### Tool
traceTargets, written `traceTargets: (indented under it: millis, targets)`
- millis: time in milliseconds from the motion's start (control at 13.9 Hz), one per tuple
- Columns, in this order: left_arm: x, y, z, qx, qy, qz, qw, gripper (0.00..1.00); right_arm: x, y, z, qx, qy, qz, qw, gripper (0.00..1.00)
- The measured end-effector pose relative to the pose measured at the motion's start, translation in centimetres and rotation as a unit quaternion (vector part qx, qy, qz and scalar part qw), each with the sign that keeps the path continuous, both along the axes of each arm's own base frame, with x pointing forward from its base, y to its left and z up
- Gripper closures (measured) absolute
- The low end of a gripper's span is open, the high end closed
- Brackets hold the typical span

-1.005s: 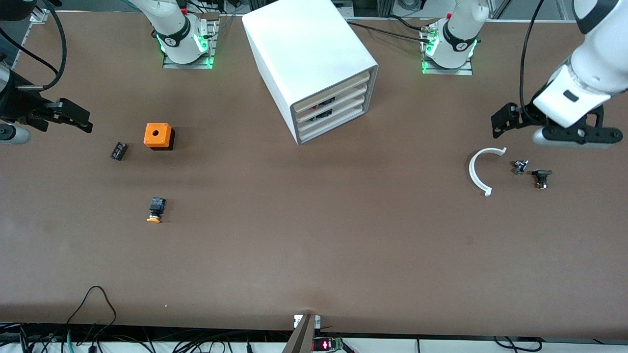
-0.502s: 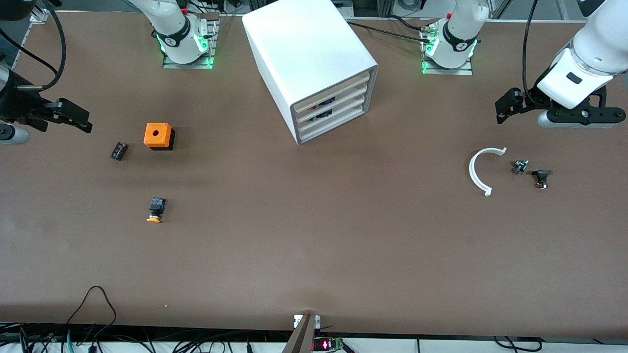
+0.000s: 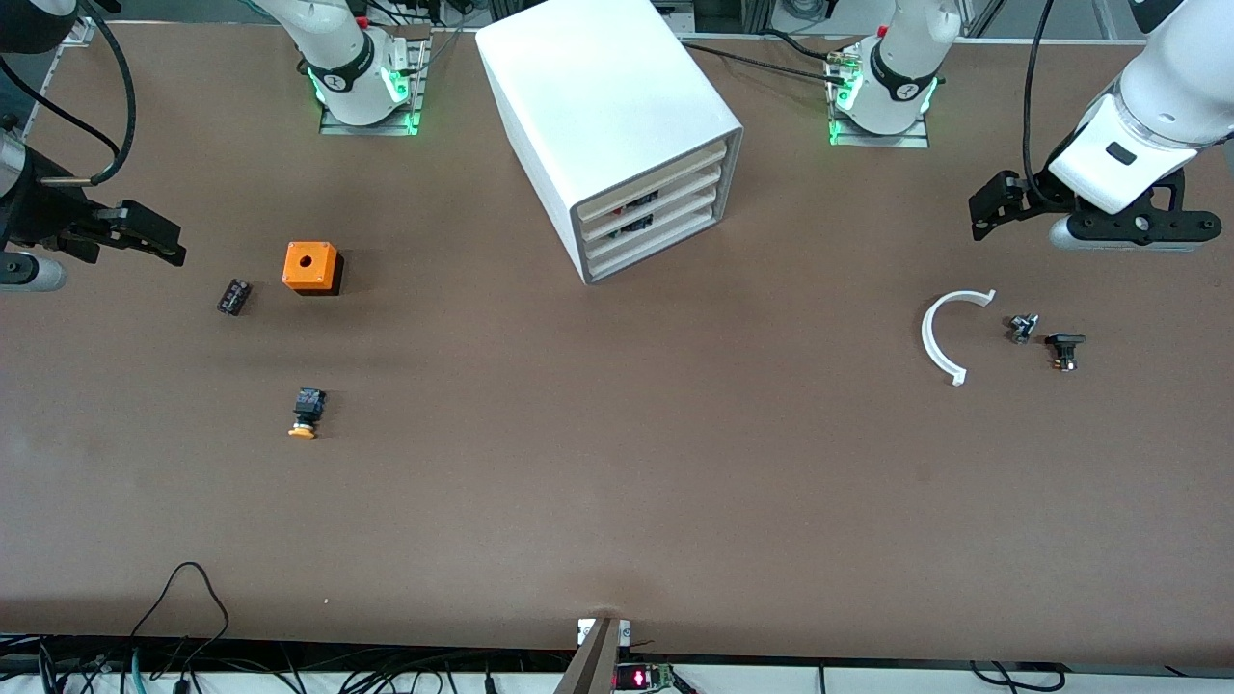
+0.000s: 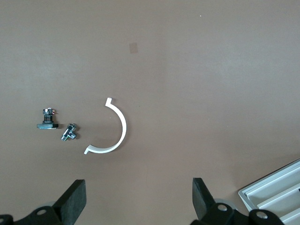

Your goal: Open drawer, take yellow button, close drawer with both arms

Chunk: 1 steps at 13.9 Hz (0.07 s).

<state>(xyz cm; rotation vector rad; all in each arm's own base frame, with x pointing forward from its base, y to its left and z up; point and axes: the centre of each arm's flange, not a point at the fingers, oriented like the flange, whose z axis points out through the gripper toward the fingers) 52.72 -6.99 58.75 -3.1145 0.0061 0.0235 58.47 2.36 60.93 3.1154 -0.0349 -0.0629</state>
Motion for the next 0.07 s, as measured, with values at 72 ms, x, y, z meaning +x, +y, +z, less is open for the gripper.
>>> traceTargets:
  millis: [72]
  targets:
    - [-0.03, 0.01, -0.02, 0.000, 0.001, 0.000, 1.000, 0.00, 0.00, 0.00, 0.00, 0.000, 0.000, 0.000, 1.000, 0.00]
